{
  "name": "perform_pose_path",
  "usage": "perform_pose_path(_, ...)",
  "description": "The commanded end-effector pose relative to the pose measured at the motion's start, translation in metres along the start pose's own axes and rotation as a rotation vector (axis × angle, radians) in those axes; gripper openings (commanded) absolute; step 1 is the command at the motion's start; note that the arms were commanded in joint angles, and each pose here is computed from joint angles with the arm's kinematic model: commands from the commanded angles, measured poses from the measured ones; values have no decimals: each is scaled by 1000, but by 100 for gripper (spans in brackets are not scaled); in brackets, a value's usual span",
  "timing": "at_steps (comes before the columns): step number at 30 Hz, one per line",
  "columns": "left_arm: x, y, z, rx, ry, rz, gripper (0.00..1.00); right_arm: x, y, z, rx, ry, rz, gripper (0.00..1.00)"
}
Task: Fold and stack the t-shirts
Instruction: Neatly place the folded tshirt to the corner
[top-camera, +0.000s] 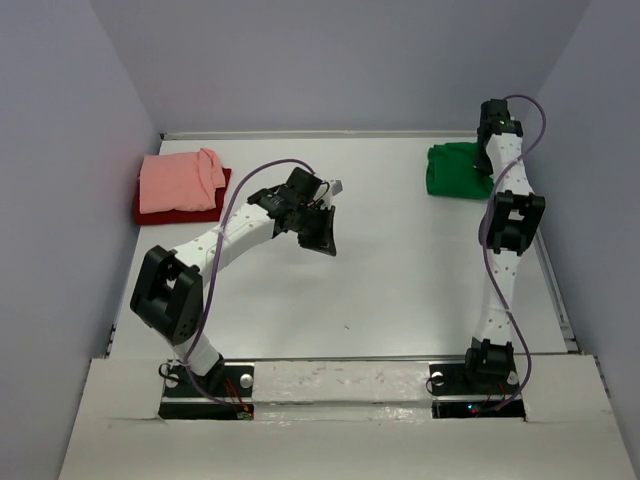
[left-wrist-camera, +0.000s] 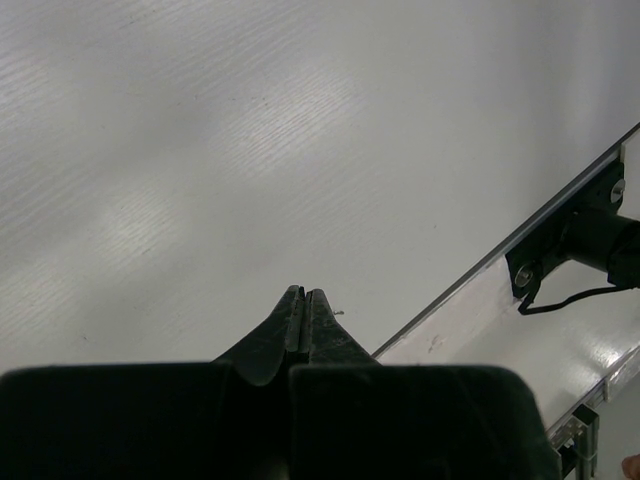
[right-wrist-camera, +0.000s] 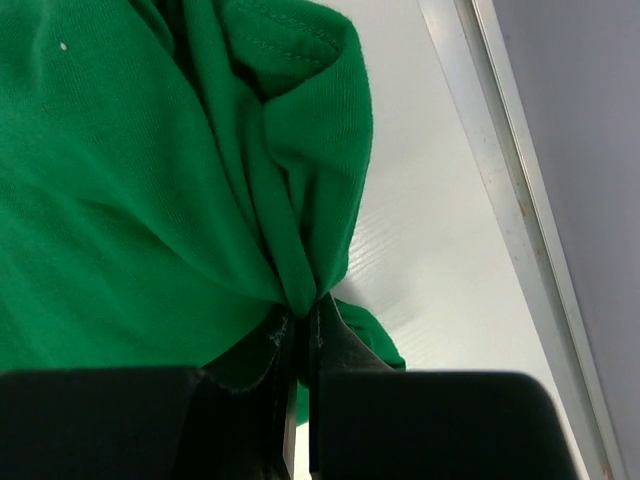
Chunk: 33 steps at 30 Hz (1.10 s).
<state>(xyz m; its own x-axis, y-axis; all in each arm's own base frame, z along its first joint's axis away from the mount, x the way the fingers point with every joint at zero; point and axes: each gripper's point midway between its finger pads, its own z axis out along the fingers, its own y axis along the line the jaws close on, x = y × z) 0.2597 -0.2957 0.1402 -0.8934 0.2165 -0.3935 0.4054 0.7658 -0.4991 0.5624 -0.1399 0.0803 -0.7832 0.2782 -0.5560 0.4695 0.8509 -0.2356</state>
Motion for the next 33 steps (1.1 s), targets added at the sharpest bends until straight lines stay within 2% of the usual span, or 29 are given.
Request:
perform_pose_path(1,6,-8,-2,38,21,13,2,-39,-4,-14,-20,-124,47,0)
perform_pose_path(21,10,-10,-1,51,41,16,2,-87,-20,-28,22,-297,76,0)
perform_pose_path(33,13,-9,-5,43,66,29,2,-91,-32,-3,53,-314,76,0)
